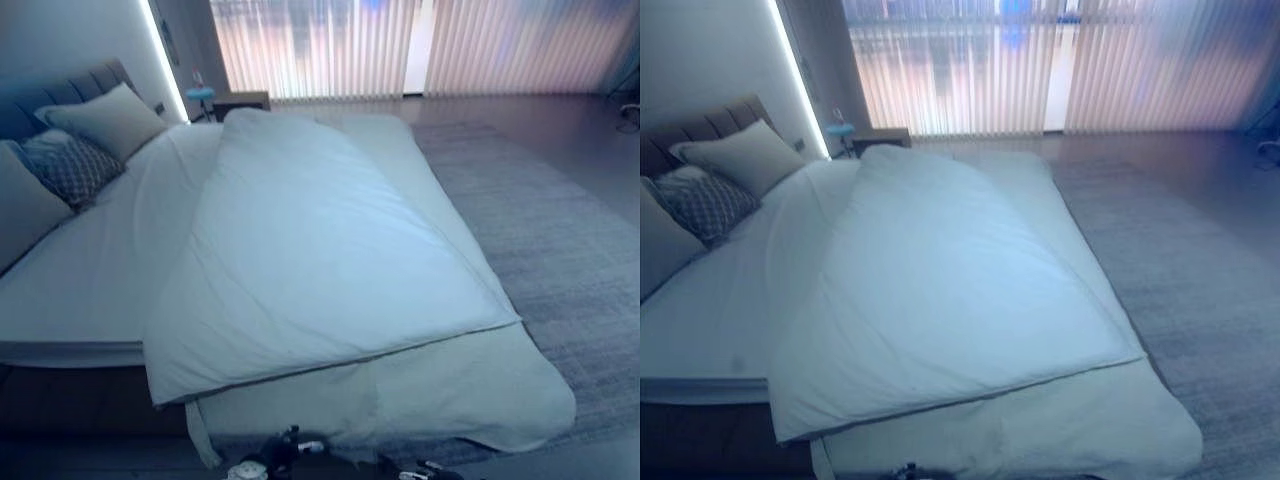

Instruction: Make the bed

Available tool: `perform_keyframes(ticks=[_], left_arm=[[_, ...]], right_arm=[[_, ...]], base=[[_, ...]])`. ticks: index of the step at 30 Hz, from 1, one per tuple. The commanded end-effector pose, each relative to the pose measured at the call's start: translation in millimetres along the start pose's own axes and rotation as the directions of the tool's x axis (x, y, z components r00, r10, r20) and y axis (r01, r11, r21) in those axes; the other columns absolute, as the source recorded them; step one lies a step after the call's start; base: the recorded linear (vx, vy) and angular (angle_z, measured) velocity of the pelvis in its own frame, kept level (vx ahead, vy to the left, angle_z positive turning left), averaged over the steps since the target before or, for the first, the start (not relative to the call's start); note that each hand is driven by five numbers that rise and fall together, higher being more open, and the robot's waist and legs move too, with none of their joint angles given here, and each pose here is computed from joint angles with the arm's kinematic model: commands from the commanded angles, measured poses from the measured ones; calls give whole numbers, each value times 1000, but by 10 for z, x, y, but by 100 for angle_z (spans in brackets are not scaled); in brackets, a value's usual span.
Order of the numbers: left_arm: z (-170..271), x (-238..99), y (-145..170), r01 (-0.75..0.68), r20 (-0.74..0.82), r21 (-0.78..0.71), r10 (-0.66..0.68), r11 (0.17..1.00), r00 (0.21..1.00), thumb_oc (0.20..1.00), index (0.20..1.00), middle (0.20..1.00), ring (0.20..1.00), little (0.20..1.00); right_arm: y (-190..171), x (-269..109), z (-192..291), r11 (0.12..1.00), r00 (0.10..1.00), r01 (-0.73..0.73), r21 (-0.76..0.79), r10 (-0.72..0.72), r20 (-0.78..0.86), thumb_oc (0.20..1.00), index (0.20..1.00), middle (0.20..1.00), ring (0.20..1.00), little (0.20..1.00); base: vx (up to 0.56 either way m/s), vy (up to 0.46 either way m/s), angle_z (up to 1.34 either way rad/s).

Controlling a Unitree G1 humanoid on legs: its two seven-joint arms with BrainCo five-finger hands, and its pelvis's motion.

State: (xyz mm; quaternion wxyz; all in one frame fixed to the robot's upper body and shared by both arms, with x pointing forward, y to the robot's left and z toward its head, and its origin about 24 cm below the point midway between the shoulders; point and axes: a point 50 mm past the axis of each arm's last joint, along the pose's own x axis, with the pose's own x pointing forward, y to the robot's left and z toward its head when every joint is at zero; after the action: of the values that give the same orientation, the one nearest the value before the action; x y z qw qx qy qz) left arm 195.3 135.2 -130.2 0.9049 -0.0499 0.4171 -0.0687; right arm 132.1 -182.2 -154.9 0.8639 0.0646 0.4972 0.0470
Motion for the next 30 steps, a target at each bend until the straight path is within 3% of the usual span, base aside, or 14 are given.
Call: perform_keyframes(ticks=[1, 5, 12, 22, 30], left_arm=[[770, 130, -129, 29, 221, -178, 11, 984, 975, 1000, 1000, 1000, 1000, 1000], [1402, 109, -216, 87, 379, -323, 44, 942, 924, 1000, 1000, 1000, 1000, 1000], [2079, -47, -191, 204, 546, -488, 115, 848, 830, 1000, 1000, 1000, 1000, 1000], [2670, -305, -58, 386, 682, -618, 222, 685, 697, 1000, 1000, 1000, 1000, 1000], [2951, -469, 186, 434, 680, -702, 349, 565, 645, 1000, 1000, 1000, 1000, 1000]], right_arm=[[132, 77, 458, 998, 986, -47, 30, 41, 164, 1000, 1000, 1000, 1000, 1000], [210, 73, 784, 995, 959, -90, 31, 78, 272, 1000, 1000, 1000, 1000, 1000], [349, 3, 1157, 980, 898, -193, 49, 156, 411, 1000, 1000, 1000, 1000, 1000], [463, -88, 1364, 965, 838, -261, 13, 220, 500, 1000, 1000, 1000, 1000, 1000], [563, -128, 1405, 957, 813, -291, -19, 258, 522, 1000, 1000, 1000, 1000, 1000]], base=[[-245, -65, -1], [-234, -76, 16], [-91, 4, 1], [21, 21, -8], [16, 13, -3]])
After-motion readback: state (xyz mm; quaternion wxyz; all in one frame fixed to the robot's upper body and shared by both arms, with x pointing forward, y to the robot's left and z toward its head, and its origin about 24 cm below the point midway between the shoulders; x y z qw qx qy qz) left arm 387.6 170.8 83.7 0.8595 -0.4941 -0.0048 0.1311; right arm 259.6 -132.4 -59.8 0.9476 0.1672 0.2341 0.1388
